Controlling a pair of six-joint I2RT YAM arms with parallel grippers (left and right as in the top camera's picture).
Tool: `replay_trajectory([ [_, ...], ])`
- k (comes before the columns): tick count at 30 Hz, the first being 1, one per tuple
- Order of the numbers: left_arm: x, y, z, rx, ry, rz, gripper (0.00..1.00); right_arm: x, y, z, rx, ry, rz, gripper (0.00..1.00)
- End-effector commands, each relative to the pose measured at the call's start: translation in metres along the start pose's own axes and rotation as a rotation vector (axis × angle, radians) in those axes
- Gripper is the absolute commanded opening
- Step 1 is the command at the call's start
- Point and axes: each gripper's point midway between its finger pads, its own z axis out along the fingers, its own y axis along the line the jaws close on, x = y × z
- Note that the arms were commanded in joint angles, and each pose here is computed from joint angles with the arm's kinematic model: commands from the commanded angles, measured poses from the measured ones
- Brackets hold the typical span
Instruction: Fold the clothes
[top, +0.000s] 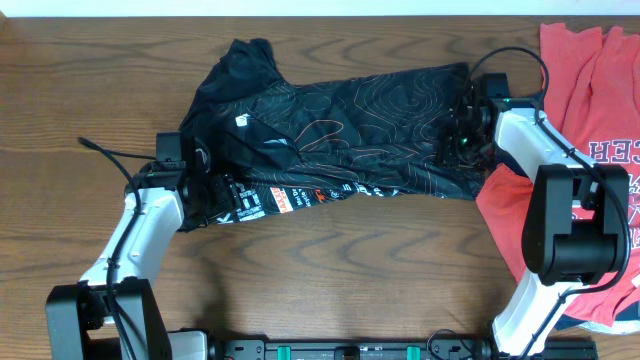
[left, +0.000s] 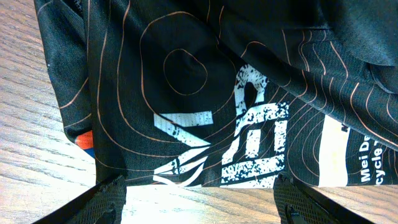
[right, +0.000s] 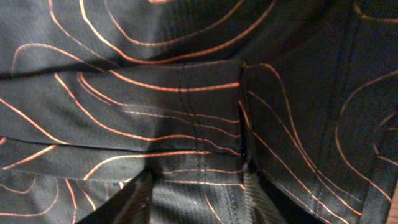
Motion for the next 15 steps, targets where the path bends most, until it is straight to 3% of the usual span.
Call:
replay_trajectory([
  [1, 0.005, 0.005, 0.003, -0.016, 0.017, 0.010, 0.77, 0.004, 0.002, 0.006, 0.001, 0.012, 0.031, 0.42],
  [6, 0.005, 0.005, 0.003, -0.017, 0.019, 0.010, 0.78, 0.001, 0.001, 0.005, 0.002, 0.003, 0.053, 0.41],
  [8, 0.005, 0.005, 0.003, -0.017, 0.019, 0.010, 0.77, -0.002, 0.000, 0.003, 0.004, -0.005, 0.056, 0.33],
  [12, 0.005, 0.005, 0.003, -0.017, 0.019, 0.010, 0.77, -0.008, -0.001, -0.001, 0.001, -0.023, 0.064, 0.05],
  [15, 0.005, 0.005, 0.003, -0.017, 0.019, 0.010, 0.78, -0.010, -0.001, 0.000, 0.001, -0.028, 0.063, 0.01],
])
